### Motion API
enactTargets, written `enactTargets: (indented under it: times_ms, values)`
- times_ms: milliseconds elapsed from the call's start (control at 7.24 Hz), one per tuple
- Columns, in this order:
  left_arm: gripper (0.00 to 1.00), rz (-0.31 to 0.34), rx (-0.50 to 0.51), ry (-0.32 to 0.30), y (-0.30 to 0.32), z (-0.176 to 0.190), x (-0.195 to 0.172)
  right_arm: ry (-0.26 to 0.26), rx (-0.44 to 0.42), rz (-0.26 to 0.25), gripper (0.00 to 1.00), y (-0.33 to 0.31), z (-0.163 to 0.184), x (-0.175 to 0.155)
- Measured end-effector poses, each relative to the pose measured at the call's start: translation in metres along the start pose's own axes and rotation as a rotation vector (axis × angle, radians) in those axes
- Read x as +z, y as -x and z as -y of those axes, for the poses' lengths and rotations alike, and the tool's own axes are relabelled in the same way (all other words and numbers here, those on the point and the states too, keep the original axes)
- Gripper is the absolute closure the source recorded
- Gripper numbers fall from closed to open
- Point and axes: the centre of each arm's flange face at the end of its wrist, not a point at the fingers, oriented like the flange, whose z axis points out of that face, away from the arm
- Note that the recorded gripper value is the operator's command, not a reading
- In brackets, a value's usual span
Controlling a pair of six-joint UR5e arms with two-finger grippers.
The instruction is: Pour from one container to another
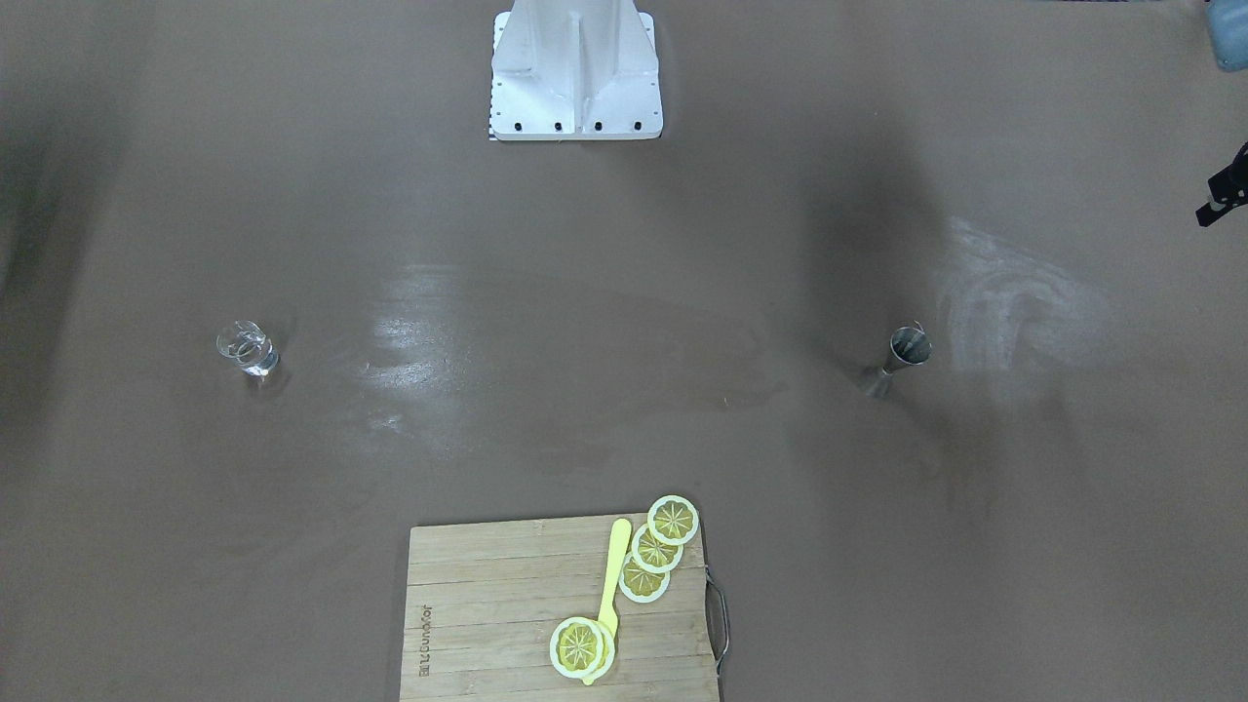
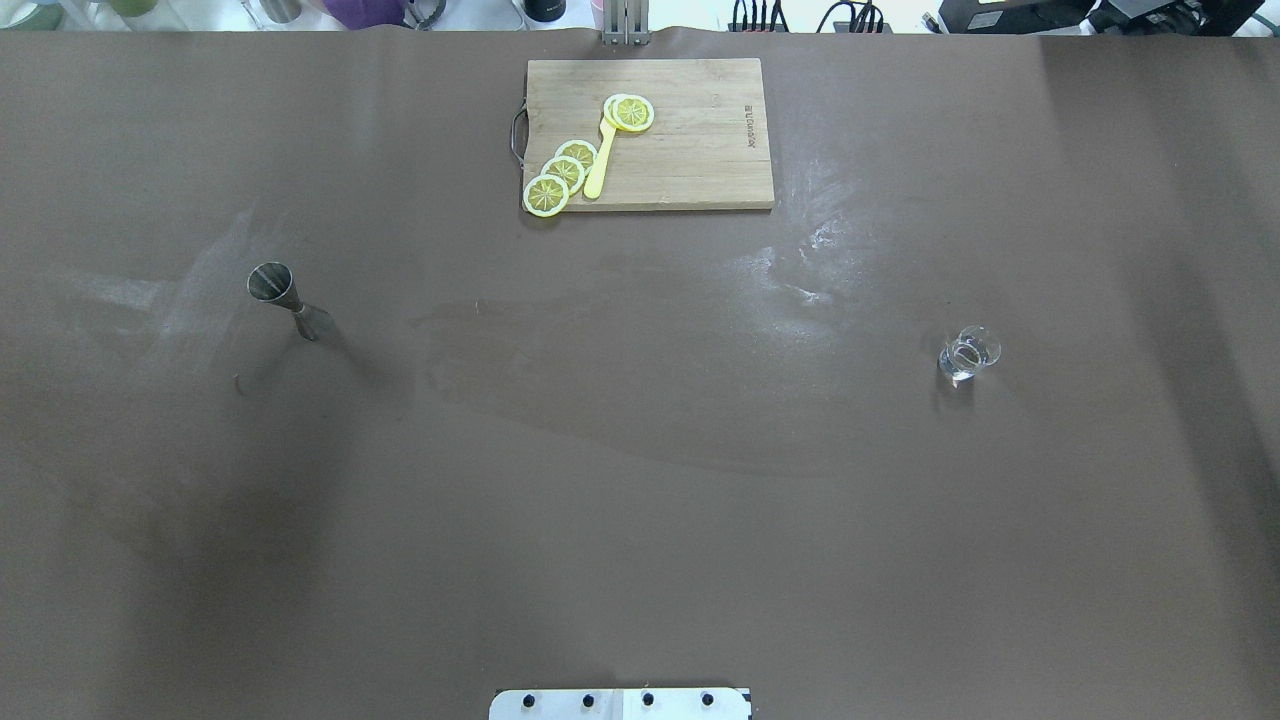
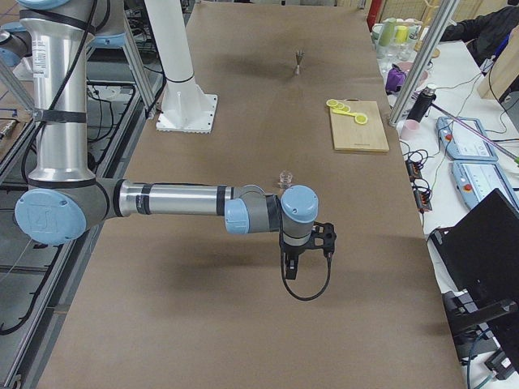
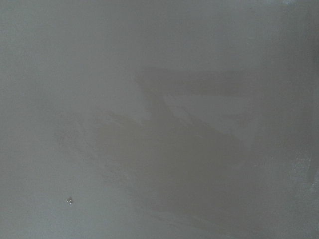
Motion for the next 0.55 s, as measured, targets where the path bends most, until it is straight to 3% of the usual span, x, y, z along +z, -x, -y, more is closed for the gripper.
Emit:
enactTargets:
  times_ms: [553]
  values:
    - [0.01,-0.024,-0.055,0.028,0.019,-0.035,0.008,0.0,-0.003,-0.002,0.0,0.0,0.0,0.0]
